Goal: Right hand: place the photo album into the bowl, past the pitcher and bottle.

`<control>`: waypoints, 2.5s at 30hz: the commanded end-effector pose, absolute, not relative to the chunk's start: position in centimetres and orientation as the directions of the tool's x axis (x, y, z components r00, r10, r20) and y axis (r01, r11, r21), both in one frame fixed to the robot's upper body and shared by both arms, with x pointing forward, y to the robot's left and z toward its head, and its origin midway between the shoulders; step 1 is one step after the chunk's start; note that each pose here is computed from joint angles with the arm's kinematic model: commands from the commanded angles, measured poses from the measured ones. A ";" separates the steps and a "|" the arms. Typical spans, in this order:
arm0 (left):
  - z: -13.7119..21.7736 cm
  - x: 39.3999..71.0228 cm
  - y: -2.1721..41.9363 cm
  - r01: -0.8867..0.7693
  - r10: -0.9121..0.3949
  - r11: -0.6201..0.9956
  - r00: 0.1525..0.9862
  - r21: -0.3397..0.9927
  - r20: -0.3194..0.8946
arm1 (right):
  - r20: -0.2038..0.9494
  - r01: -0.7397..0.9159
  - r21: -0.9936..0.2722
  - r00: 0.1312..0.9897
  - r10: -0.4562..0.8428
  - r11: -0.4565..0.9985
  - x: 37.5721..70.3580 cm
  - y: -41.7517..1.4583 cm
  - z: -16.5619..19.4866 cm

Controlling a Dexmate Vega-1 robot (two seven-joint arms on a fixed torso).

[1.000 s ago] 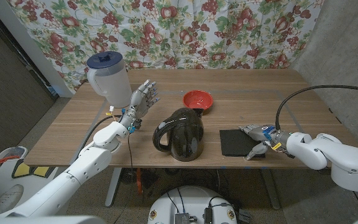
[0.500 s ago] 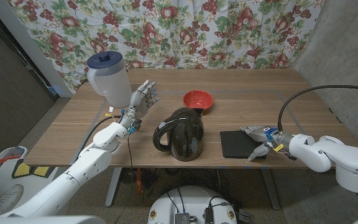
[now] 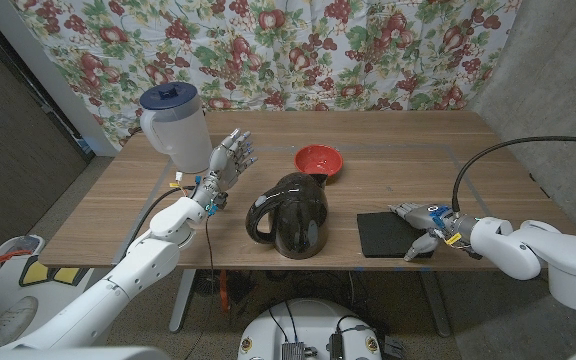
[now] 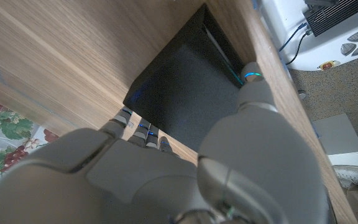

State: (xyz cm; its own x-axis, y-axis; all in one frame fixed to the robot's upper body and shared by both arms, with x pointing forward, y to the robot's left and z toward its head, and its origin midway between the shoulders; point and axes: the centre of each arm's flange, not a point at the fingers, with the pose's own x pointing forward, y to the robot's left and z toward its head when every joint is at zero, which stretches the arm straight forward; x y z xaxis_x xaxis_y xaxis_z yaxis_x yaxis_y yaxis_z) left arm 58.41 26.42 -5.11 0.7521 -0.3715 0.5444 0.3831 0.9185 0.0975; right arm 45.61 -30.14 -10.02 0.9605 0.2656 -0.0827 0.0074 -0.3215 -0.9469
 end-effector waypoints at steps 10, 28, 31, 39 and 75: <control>-4.9 58.8 26.3 0.390 -0.376 0.916 0.748 0.097 0.547 | -0.021 0.061 -0.952 0.964 0.264 -0.300 45.2 -30.5 -8.1; -5.1 59.0 26.8 0.384 -0.366 0.919 0.752 0.087 0.548 | 0.018 0.091 -0.952 0.970 0.244 -0.291 45.2 -30.9 -6.5; -5.2 59.1 26.8 0.382 -0.363 0.920 0.753 0.084 0.549 | 0.023 0.096 -0.952 0.970 0.244 -0.290 45.2 -30.9 -6.2; -5.3 59.2 26.8 0.383 -0.363 0.920 0.756 0.081 0.545 | 0.048 0.113 -0.957 0.970 0.236 -0.269 45.2 -31.1 -5.2; -5.3 59.8 26.6 0.385 -0.360 0.920 0.761 0.072 0.539 | 0.135 0.183 -0.969 0.954 0.267 -0.164 45.5 -31.8 -0.4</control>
